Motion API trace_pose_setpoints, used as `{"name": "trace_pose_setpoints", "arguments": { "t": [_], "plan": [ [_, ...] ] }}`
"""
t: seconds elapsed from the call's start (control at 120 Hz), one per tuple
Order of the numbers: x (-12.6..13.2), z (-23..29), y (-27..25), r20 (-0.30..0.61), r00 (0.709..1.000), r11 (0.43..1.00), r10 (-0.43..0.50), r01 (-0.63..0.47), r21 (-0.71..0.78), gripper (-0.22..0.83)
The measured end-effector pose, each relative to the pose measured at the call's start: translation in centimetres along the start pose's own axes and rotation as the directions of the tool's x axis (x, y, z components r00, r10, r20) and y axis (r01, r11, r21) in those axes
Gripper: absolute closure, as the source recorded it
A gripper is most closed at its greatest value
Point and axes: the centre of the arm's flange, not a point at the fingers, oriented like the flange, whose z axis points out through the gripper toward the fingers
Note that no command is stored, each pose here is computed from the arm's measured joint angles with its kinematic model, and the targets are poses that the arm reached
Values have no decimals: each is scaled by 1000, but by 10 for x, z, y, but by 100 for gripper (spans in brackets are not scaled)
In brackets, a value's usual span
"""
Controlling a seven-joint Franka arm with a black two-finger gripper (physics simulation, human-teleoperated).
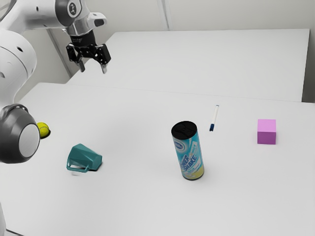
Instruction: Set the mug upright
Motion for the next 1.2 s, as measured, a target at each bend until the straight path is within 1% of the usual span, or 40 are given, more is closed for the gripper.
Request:
{"name": "trace_pose_setpoints", "arguments": {
  "t": [0.192, 0.267, 0.333, 0.458, 0.575, 0.725, 0.817, 1.008, 1.2],
  "plan": [
    [0, 1, -7, -3, 1000, 1000, 0, 0, -4, 0],
    [-2, 7, -16, 14, 1000, 1000, -11, 11, -14, 0],
    [-11, 19, -25, 41, 999, 998, -20, 22, -52, 0],
    [-56, 53, -63, 89, 994, 986, -58, 71, -150, 0],
    [-80, 84, -103, 106, 989, 973, -101, 120, -196, 0],
    [-96, 127, -142, 120, 985, 954, -124, 151, -261, 0],
    [-105, 150, -163, 113, 985, 938, -128, 157, -310, 0],
    [-124, 191, -199, 84, 990, 902, -111, 136, -411, 0],
    [-133, 229, -206, 40, 998, 861, -54, 66, -505, 0]
  ]
}}
